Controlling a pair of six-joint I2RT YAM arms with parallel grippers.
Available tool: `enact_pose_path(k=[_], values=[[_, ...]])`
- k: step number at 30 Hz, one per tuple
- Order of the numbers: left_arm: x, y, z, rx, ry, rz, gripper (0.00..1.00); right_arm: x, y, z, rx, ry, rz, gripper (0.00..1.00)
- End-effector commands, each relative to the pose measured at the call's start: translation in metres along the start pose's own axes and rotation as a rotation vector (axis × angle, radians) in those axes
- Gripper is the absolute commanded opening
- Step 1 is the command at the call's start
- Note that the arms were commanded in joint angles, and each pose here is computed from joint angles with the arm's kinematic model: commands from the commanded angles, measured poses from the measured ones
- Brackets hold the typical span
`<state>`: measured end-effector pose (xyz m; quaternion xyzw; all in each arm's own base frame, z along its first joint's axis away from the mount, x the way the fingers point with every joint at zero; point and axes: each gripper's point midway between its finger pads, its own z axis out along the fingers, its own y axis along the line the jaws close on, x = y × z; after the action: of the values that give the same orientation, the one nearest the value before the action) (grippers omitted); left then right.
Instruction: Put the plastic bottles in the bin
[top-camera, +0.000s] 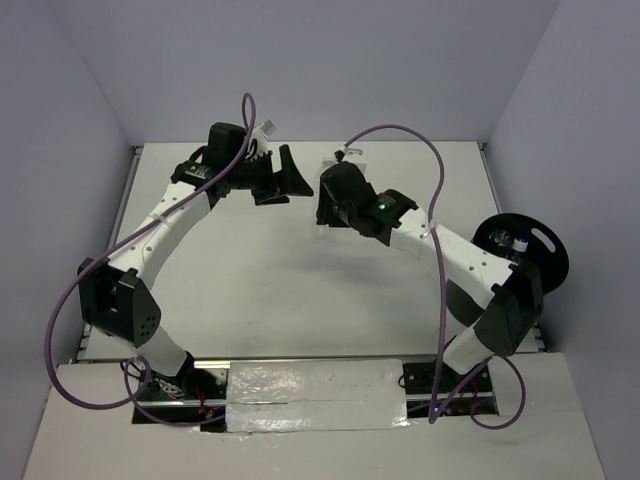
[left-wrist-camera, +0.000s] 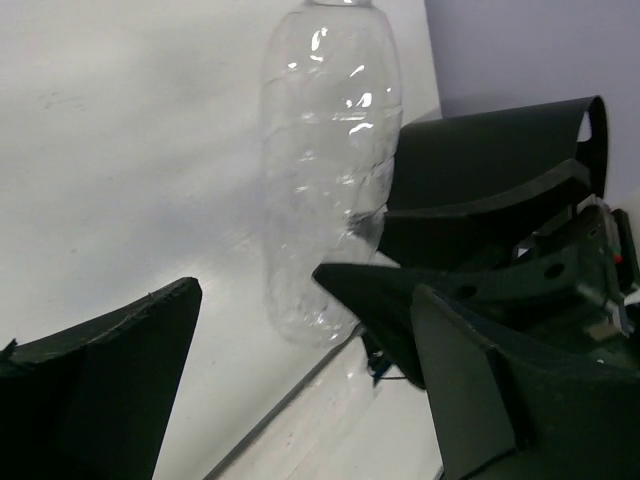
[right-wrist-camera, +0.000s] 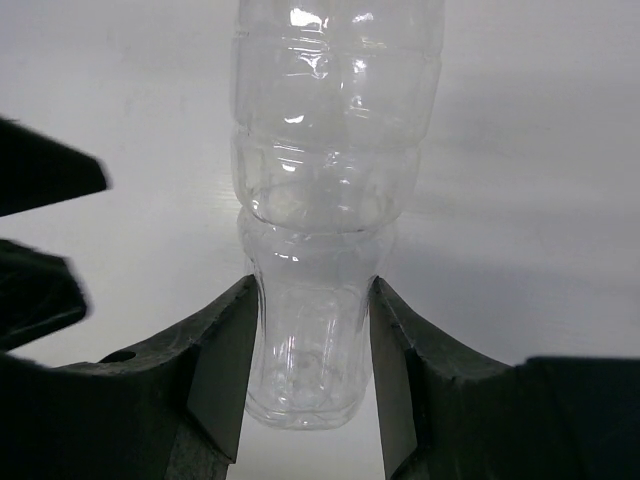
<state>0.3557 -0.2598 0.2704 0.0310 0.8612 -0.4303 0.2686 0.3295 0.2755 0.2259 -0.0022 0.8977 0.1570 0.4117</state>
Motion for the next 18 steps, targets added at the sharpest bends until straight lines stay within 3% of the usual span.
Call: enact_pose_path(k=[1,6,10,18], values=[[-0.008,-0.010,-0.019,-0.032,-0.029,0.086,0.99,-0.003,-0.033,0.001,0.182,-0.038,0.010,0.38],[-0.021,-0.010,-0.034,-0.109,-0.077,0.119,0.99,-0.008,-0.071,-0.005,0.349,-0.065,-0.008,0.38],[-0.041,0.017,-0.052,-0.266,-0.172,0.089,0.99,-0.024,-0.097,-0.033,0.441,-0.127,-0.006,0.38],[-0.059,0.048,-0.073,-0.297,-0.280,-0.014,0.99,-0.066,-0.169,-0.166,0.612,-0.344,0.018,0.41]])
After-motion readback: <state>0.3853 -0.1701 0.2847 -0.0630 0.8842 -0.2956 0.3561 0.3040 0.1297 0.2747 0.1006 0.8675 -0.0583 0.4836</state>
